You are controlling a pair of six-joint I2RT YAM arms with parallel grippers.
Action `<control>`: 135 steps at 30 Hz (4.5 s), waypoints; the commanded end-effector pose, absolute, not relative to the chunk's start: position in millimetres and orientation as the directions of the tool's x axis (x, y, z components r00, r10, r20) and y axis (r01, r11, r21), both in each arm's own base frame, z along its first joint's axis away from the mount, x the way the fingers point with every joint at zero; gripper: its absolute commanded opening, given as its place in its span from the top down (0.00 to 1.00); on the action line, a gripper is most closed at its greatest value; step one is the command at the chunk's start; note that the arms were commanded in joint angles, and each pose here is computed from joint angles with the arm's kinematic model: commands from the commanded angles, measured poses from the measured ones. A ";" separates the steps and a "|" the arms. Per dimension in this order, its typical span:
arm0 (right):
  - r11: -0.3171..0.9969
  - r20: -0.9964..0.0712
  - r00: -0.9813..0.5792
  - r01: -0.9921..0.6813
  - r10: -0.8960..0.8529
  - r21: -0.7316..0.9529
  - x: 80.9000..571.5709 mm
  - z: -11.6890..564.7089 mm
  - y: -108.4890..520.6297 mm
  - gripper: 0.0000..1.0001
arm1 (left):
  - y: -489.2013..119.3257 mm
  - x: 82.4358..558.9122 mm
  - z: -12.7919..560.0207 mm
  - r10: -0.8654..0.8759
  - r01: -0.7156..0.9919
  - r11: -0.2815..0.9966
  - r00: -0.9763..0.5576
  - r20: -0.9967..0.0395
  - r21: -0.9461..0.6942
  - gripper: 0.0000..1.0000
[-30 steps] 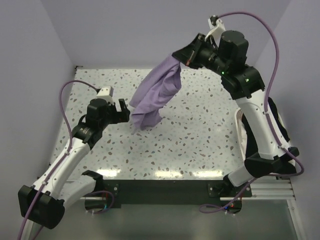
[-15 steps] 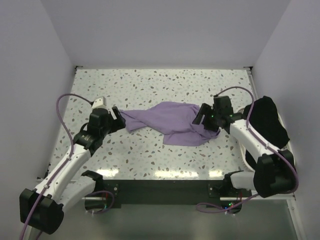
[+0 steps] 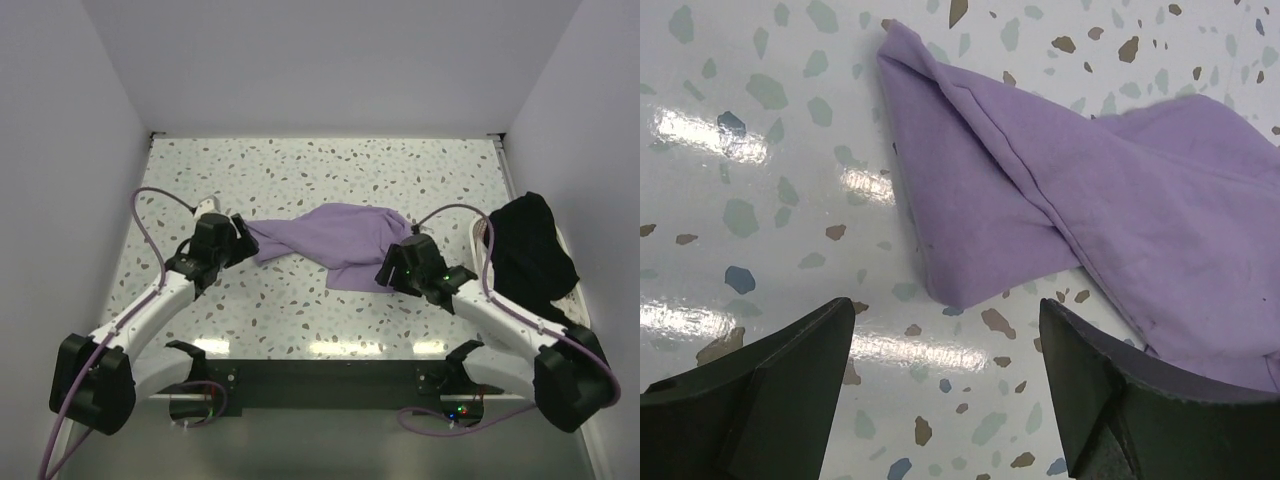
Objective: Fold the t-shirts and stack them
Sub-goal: Move the tshirt to the center of the board, then flatten the tshirt out
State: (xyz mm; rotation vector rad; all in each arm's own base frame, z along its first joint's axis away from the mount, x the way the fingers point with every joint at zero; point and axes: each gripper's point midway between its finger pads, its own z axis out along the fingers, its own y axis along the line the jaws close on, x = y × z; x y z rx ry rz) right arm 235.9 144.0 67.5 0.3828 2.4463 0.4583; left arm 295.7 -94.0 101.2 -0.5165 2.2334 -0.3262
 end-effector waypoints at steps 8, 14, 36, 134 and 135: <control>0.979 -0.741 -0.661 -0.047 0.118 0.197 268.0 89.0 250.2 0.35 | -95.5 324.9 126.8 -0.490 -0.249 0.871 -0.522 -0.699 -0.424 0.21; 0.988 -0.726 -0.686 -0.087 0.034 0.129 274.4 60.3 281.6 0.36 | -86.6 323.5 134.7 -0.481 -0.258 0.876 -0.507 -0.715 -0.407 0.20; 0.998 -0.809 -0.588 0.051 -0.002 -0.040 243.7 154.2 182.4 1.00 | -85.0 342.8 129.1 -0.570 -0.357 0.821 -0.476 -0.670 -0.445 0.21; 0.974 -0.959 -0.248 0.209 0.141 0.089 247.4 341.8 85.2 1.00 | -154.2 392.6 155.9 -0.393 -0.371 0.905 -0.537 -0.747 -0.210 1.00; 0.974 -0.959 -0.241 0.201 0.151 0.103 250.0 348.9 85.9 1.00 | -144.7 393.6 166.5 -0.403 -0.371 0.901 -0.523 -0.751 -0.225 1.00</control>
